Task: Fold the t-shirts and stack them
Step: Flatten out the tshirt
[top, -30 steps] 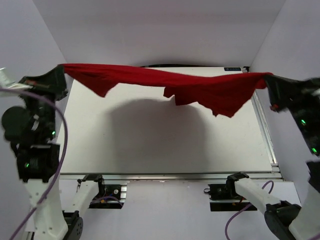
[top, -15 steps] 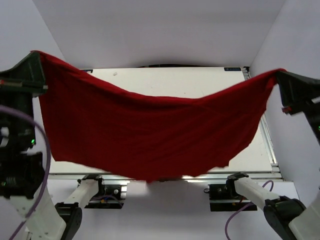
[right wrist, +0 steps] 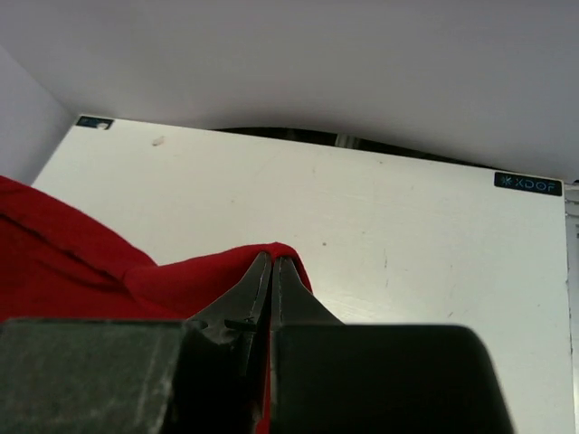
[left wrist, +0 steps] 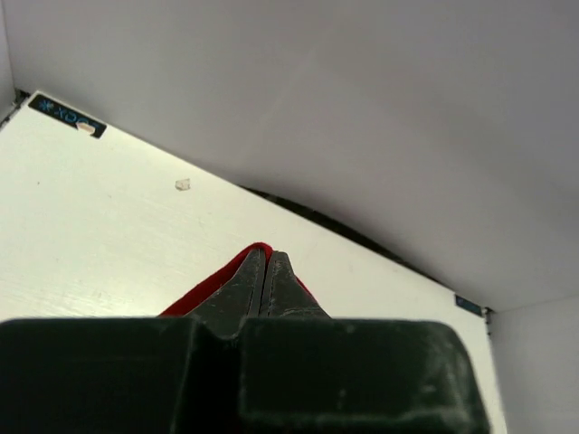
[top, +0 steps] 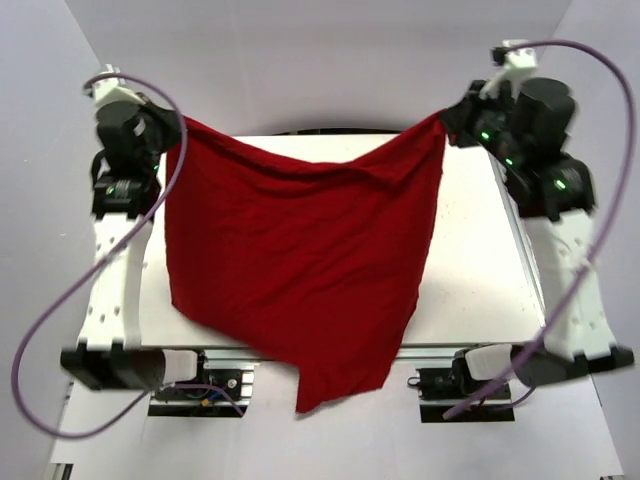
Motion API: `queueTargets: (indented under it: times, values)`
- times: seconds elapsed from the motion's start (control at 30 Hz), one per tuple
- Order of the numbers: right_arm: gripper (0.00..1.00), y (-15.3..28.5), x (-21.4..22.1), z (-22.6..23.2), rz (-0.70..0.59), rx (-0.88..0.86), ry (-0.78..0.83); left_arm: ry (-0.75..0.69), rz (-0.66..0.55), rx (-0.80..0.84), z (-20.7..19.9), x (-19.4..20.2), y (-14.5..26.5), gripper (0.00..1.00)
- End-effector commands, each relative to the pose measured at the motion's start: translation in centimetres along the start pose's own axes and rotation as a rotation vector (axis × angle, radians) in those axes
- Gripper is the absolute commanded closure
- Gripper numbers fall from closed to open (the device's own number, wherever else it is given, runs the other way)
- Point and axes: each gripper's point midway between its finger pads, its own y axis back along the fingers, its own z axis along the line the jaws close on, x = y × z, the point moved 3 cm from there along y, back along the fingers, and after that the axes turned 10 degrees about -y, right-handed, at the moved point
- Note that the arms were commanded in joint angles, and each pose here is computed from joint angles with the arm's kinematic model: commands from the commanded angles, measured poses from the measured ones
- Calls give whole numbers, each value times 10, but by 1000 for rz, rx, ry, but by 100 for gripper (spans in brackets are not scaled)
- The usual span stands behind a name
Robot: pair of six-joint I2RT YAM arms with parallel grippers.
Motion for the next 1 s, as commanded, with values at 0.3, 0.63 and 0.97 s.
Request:
queueTargets:
  times: [0.3, 0.63, 0.97]
  values:
    - [100, -23, -153, 26, -496, -21, 136, -18, -164, 120, -50, -89, -77, 100]
    - [100, 1, -96, 19, -364, -40, 128, -35, -189, 68, -25, -74, 8, 100]
    - [100, 47, 28, -23, -180, 63, 114, -39, 36, -40, 37, 68, 45, 100]
